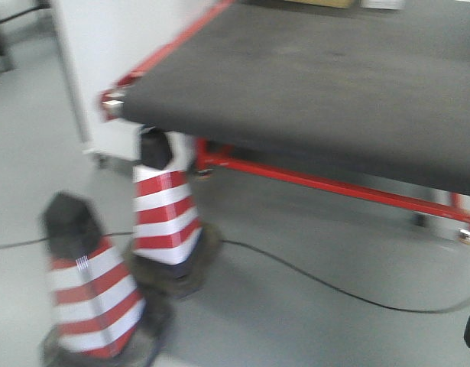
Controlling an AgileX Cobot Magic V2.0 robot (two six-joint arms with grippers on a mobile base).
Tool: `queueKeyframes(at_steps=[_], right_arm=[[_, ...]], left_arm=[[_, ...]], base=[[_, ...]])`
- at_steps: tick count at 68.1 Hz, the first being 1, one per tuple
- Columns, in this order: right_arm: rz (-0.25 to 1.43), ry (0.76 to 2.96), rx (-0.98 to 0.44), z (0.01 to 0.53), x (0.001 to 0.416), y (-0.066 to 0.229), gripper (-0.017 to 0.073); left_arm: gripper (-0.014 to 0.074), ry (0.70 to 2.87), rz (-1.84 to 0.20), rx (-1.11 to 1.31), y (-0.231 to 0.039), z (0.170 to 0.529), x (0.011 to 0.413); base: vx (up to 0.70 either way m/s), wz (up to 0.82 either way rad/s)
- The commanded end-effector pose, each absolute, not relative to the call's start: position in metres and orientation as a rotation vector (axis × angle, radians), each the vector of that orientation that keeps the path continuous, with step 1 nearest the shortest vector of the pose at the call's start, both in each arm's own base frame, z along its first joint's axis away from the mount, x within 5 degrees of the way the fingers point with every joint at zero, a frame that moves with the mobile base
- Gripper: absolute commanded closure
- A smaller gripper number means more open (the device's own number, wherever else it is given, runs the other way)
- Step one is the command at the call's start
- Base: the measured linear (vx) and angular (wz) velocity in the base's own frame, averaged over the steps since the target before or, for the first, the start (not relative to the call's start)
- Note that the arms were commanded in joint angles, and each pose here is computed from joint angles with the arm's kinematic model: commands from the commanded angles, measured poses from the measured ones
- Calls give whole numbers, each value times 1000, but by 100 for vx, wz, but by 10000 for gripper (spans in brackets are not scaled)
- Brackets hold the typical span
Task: Move and align brake pads A on conveyor
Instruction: 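Turn the base toward the dark grey conveyor belt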
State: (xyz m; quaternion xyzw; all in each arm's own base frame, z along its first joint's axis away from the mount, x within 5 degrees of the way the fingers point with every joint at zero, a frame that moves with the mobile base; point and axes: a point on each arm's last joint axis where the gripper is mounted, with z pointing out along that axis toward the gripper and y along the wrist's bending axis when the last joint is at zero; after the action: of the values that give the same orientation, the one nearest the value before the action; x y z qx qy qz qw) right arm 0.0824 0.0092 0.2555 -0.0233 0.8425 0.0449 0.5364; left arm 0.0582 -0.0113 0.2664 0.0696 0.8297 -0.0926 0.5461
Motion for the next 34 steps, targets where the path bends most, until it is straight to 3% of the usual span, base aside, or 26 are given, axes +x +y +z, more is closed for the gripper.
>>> queueKeyframes(at_steps=[1,20,34], right_arm=[[109,1882,-62,274,86,10,569],[109,1882,-62,274,86,10,569],[109,1882,-62,274,86,10,569]], left_arm=[[599,1863,-243,173,-14,283,61],[599,1863,-243,173,-14,283,61],[599,1863,-243,173,-14,283,61]], base=[[22,-84],[22,-76],[27,-46]])
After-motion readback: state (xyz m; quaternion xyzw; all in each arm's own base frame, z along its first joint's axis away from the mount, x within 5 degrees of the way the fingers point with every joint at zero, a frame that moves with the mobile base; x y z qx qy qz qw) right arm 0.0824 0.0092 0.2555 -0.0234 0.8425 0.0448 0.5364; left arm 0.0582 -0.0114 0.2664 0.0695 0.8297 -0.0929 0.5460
